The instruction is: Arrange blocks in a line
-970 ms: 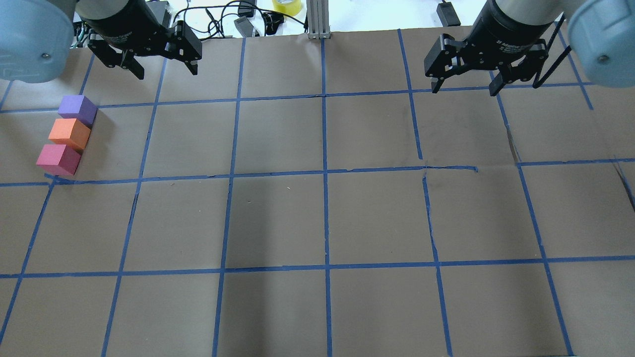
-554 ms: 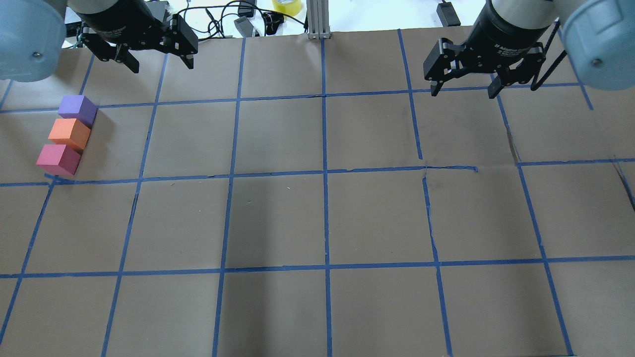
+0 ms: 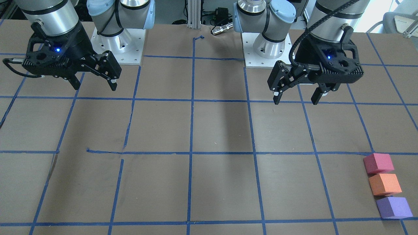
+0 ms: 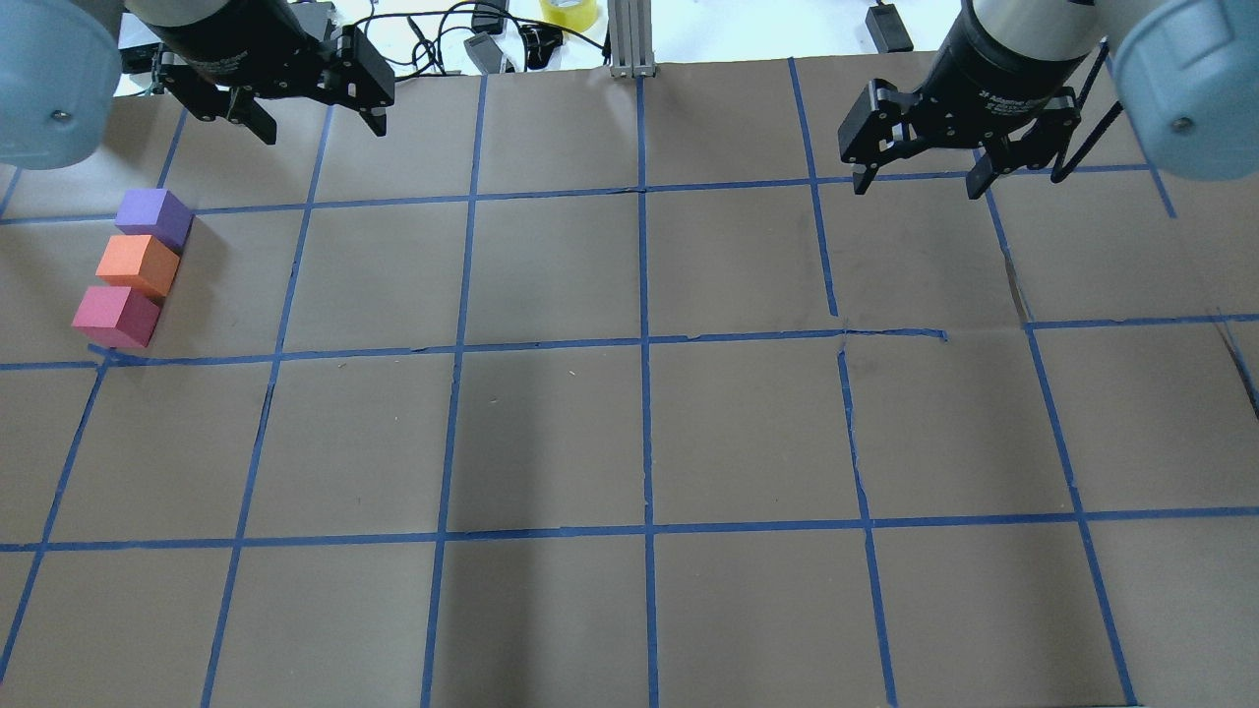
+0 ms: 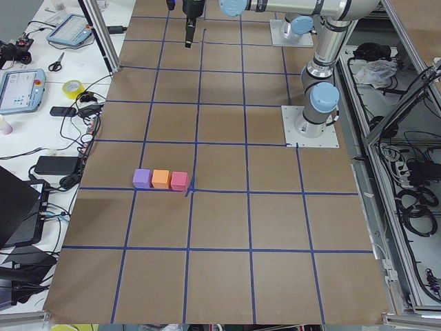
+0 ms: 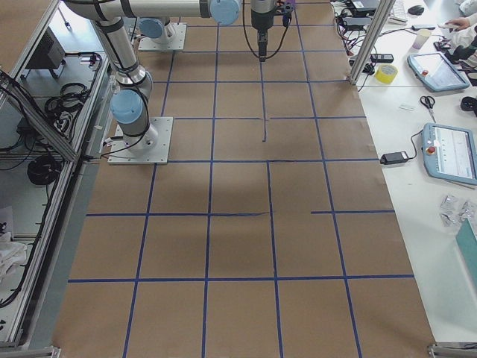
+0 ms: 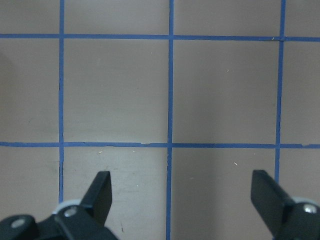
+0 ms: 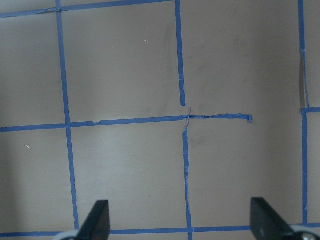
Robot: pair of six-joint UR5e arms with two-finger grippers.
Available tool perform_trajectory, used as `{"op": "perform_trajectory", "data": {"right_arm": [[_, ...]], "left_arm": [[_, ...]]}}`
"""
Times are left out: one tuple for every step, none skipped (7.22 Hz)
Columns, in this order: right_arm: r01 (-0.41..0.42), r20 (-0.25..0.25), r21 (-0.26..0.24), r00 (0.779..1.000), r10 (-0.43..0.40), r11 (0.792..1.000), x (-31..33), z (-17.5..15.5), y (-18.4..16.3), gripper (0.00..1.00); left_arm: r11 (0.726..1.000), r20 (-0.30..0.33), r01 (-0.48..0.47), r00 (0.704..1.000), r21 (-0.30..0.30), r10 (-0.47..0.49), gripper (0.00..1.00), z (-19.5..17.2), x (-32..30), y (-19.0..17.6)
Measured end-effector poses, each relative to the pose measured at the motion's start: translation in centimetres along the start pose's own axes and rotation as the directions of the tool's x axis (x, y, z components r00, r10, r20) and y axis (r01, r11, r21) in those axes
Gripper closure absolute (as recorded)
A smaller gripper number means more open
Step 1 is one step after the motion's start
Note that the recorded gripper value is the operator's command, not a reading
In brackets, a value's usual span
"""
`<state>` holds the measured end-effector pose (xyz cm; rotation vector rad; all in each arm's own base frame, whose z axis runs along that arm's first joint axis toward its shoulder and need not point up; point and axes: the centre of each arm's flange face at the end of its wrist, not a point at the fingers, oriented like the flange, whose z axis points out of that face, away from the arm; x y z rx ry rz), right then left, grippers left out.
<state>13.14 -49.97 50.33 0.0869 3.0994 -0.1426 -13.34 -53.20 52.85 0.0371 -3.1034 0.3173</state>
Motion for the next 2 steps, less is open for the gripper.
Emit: {"op": "perform_trajectory", "data": {"right_arm": [[-0.001, -0.028, 0.003, 1.0, 0.001, 1.0, 0.21, 0.13, -0.13, 0.0], [-0.002, -0.04, 0.003, 0.999, 0.002, 1.0, 0.23, 0.3, -0.32, 0.0]], "left_arm": [[1.0, -0.018, -0.001, 1.0, -0.024, 0.001, 0.0, 0.11, 0.21, 0.33], [0.999, -0.026, -0.002, 1.0, -0.042, 0.001, 0.0, 0.17, 0.32, 0.62]]}}
